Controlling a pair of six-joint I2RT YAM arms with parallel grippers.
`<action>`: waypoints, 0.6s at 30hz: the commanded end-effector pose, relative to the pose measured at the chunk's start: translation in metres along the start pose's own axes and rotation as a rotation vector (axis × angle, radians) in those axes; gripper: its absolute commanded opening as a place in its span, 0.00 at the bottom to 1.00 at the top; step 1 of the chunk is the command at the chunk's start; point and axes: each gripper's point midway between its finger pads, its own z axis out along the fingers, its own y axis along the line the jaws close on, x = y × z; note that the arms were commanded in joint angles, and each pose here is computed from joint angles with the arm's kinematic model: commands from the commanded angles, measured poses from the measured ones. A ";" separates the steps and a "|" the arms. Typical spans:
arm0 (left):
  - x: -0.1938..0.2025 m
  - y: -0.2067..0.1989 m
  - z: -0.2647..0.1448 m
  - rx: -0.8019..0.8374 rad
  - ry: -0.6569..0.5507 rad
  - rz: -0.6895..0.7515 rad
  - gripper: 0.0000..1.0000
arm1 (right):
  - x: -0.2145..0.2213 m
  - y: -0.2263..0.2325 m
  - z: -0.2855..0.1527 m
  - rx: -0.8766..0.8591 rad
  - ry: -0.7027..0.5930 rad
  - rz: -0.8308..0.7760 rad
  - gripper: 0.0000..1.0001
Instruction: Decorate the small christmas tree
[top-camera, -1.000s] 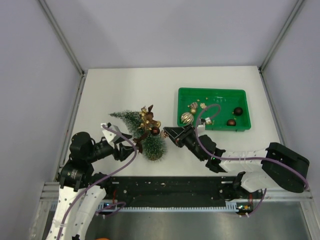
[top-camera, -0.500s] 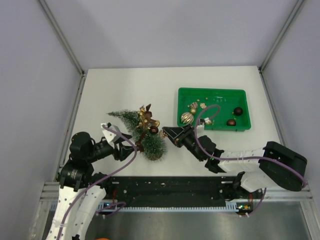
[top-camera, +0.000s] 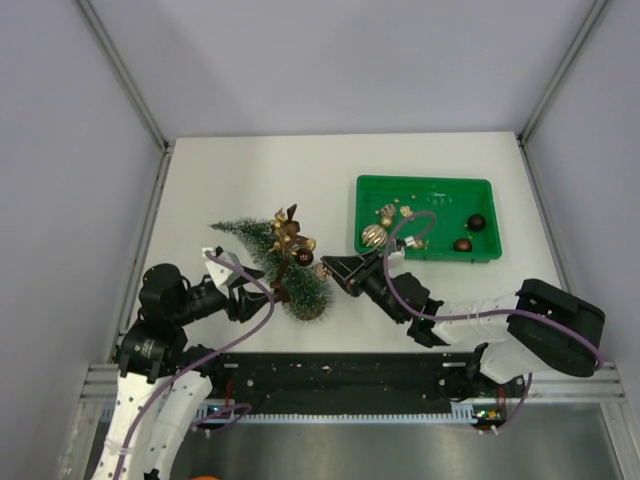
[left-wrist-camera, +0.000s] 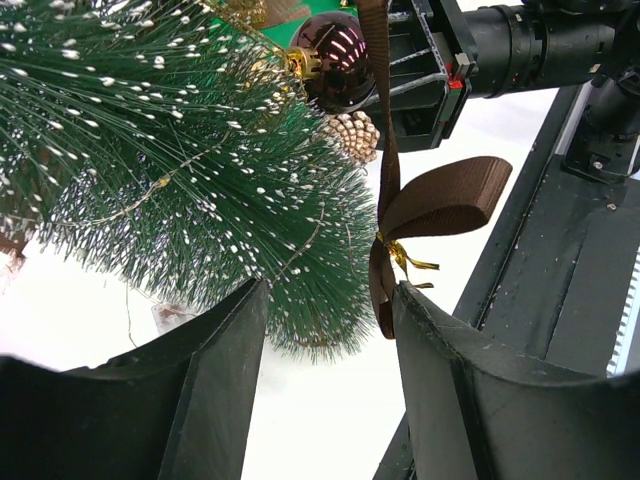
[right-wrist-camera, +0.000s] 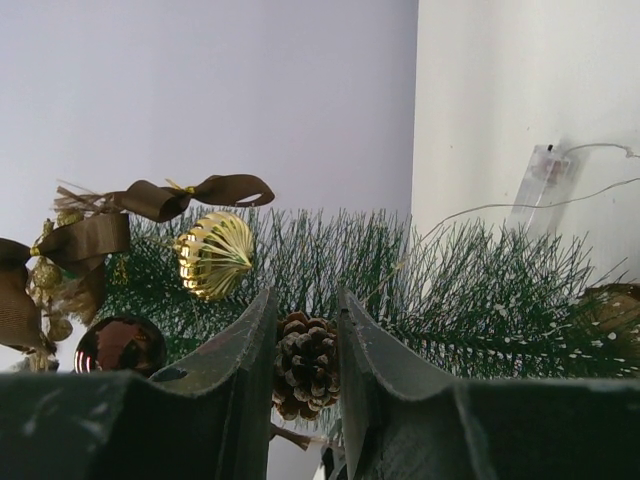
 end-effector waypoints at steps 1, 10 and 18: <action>-0.024 -0.008 -0.009 0.008 -0.065 0.089 0.58 | 0.001 0.007 -0.007 -0.036 0.000 0.012 0.04; -0.030 -0.008 -0.013 -0.012 -0.071 0.097 0.60 | -0.004 -0.010 -0.023 0.031 0.004 -0.056 0.10; -0.031 -0.008 -0.016 -0.029 -0.070 0.098 0.63 | -0.003 0.001 -0.021 0.016 0.008 -0.085 0.26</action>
